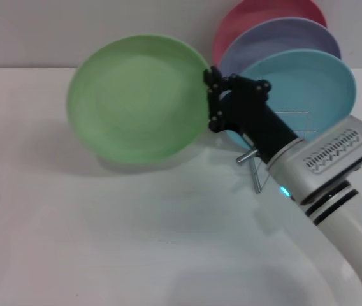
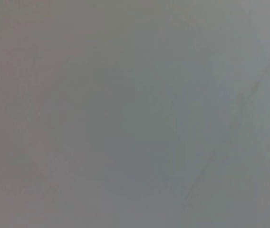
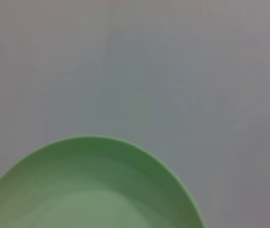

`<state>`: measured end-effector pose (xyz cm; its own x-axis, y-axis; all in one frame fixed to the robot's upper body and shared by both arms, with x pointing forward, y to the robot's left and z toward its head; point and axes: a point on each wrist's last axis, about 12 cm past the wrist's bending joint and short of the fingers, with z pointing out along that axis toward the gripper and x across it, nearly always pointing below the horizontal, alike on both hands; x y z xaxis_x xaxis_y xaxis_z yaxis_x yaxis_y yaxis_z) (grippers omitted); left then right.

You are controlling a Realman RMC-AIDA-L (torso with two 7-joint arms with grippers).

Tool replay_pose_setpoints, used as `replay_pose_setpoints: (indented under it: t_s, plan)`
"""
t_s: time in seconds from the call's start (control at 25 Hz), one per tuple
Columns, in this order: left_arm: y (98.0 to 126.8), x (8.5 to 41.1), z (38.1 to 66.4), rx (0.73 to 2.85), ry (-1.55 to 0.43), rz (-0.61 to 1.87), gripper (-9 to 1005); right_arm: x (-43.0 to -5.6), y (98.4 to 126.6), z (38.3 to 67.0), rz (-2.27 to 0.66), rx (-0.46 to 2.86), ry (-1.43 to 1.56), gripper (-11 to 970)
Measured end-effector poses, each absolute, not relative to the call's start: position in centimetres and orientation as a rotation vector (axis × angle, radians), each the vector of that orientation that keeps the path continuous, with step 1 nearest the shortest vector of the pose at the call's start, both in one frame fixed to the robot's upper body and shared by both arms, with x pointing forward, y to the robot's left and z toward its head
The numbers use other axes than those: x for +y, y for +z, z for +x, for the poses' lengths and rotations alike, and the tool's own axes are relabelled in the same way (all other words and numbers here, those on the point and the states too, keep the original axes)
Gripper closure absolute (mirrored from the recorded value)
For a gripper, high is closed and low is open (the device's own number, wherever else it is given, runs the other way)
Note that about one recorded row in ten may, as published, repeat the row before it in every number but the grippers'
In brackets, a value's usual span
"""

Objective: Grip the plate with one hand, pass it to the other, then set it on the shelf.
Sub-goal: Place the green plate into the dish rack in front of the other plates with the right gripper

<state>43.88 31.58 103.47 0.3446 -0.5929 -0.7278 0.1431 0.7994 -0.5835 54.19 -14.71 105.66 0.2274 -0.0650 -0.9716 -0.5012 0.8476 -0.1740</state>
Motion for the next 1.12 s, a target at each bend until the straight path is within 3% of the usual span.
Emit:
replay_pose_setpoints:
  t_s: [0.28, 1.0, 1.12]
  plan:
    - [104.2, 32.5, 44.3, 1.064, -0.617, -0.516, 520, -16.9, 106.4, 53.6, -0.486, 1.194, 0.262, 943]
    - [104.1, 32.7, 44.9, 1.066, -0.734, -0.571, 519, -24.2, 107.1, 47.0, -0.422, 0.860, 0.023, 944]
    - [104.0, 32.4, 44.9, 1.081, -0.741, -0.559, 463, -25.5, 106.9, 46.4, -0.441, 0.849, -0.017, 944]
